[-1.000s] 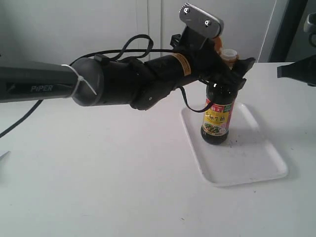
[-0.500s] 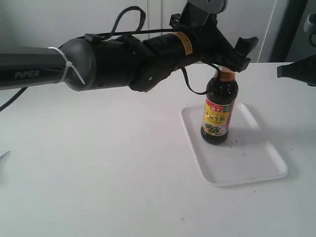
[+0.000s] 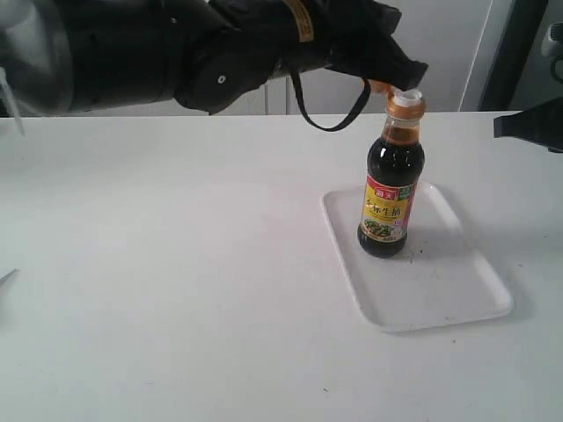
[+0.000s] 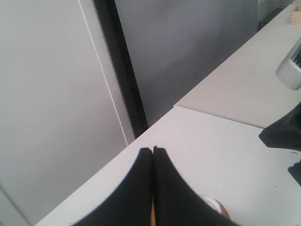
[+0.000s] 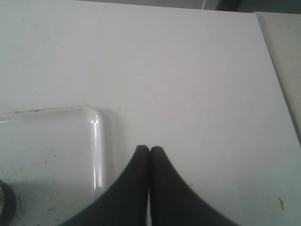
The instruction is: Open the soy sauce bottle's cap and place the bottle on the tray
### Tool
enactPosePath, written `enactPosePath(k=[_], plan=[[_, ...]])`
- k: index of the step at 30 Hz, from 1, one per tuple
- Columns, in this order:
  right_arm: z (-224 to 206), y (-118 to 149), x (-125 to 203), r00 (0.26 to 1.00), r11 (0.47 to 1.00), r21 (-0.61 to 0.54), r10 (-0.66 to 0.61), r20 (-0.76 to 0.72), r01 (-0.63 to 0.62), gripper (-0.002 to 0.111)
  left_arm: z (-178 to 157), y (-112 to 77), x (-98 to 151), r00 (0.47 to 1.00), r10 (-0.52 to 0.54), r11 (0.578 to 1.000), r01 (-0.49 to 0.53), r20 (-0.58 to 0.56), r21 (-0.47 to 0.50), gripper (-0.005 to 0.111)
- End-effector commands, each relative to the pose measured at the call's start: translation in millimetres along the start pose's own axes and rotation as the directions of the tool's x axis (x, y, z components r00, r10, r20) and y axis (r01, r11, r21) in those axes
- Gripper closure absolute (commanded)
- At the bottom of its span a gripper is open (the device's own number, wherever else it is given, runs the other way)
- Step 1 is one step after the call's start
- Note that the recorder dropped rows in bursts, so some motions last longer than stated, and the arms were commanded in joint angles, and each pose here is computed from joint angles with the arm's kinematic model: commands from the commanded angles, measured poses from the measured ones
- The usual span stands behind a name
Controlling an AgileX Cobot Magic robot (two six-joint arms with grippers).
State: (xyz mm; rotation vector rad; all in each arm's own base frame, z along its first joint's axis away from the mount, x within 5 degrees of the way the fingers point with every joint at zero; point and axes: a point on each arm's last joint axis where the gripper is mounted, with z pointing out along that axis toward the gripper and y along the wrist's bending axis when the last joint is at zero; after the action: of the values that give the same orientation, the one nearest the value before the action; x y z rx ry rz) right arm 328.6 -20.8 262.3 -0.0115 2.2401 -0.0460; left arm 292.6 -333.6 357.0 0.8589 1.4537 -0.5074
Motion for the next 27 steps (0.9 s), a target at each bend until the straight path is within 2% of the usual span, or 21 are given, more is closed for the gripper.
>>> enactPosePath(k=[1, 6, 17, 21, 27], plan=[[0, -3, 1, 1.0, 1.0, 0.008, 0.014, 0.004, -0.014, 0.108, -20, 4.9, -7, 1.0, 0.01, 1.0, -0.01, -0.003, -0.011, 0.107], [0, -2, 2, 1.0, 1.0, 0.001, 0.012, -0.015, -0.012, 0.108, -42, 30.6, 4, 0.998, -0.04, 0.996, 0.037, -0.039, -0.077, 0.107], [0, -2, 1, 1.0, 1.0, 0.003, -0.009, -0.003, 0.009, 0.108, -91, 80.6, 35, 0.99, -0.08, 0.973, 0.051, -0.118, -0.226, 0.107], [0, -2, 1, 1.0, 1.0, 0.004, -0.015, -0.001, 0.015, 0.108, -109, 101.5, 45, 0.984, -0.129, 0.95, 0.088, -0.119, -0.3, 0.107], [-17, -2, -10, 0.998, 0.999, 0.007, -0.045, 0.042, 0.045, 0.108, -137, 136.8, 63, 0.953, -0.245, 0.887, 0.145, -0.18, -0.437, 0.107]])
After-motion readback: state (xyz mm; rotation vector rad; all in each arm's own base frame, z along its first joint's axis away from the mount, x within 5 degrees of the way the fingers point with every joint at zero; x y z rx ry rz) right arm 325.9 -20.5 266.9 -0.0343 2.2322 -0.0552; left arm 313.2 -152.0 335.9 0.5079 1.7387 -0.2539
